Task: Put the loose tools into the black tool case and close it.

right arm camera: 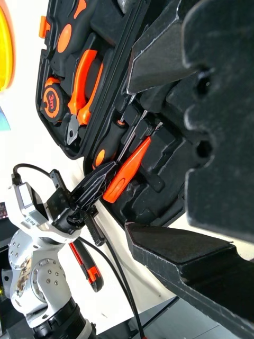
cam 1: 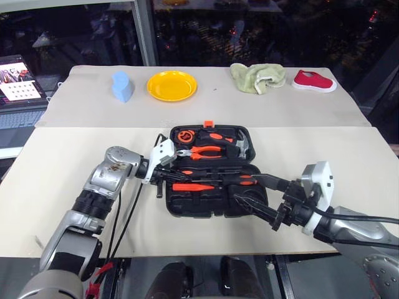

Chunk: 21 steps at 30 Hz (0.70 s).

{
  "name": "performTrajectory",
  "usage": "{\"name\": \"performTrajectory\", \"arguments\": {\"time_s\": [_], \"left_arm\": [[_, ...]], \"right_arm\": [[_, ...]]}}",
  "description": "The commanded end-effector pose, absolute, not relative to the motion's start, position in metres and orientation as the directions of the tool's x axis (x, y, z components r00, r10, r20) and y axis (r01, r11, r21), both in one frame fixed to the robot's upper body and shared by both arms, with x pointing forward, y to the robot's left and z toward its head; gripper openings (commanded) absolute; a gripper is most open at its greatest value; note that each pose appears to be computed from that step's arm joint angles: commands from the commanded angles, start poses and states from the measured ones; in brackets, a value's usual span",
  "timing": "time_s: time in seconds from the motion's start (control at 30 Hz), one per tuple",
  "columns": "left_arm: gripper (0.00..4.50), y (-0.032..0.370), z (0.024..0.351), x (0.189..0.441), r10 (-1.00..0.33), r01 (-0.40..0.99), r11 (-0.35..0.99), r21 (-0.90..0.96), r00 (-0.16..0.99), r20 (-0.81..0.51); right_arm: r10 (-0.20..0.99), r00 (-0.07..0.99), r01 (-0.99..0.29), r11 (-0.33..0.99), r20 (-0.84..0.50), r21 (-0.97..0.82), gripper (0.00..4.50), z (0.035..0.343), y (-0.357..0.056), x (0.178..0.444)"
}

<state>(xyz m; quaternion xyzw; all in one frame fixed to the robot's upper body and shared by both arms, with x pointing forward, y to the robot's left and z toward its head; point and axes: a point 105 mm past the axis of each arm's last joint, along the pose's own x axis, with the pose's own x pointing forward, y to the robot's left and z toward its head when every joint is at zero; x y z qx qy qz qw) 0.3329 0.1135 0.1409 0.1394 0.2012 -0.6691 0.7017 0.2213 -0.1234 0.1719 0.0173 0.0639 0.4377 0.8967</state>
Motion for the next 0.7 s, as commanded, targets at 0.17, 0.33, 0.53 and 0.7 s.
{"name": "performTrajectory", "arguments": {"time_s": [0.17, 0.33, 0.53, 0.7], "left_arm": [[3.20, 0.110, 0.140, 0.332, -0.834, 1.000, -0.003, -0.004, -0.005, -0.552], [2.47, 0.109, 0.130, 0.333, -0.809, 1.000, -0.028, 0.014, -0.014, -0.588], [0.36, 0.109, 0.129, 0.332, -0.807, 0.998, -0.053, 0.026, -0.027, -0.590], [0.08, 0.110, 0.131, 0.331, -0.814, 0.997, -0.067, 0.049, -0.026, -0.580]], "right_arm": [[0.795, 0.604, -0.793, 0.607, -0.056, 0.049, 4.50, 0.182, -0.119, 0.218], [0.792, 0.608, -0.791, 0.610, -0.054, 0.051, 4.50, 0.181, -0.119, 0.217], [0.788, 0.613, -0.786, 0.615, -0.052, 0.057, 4.50, 0.180, -0.118, 0.216], [0.788, 0.613, -0.786, 0.616, -0.050, 0.060, 4.50, 0.180, -0.119, 0.216]]}}
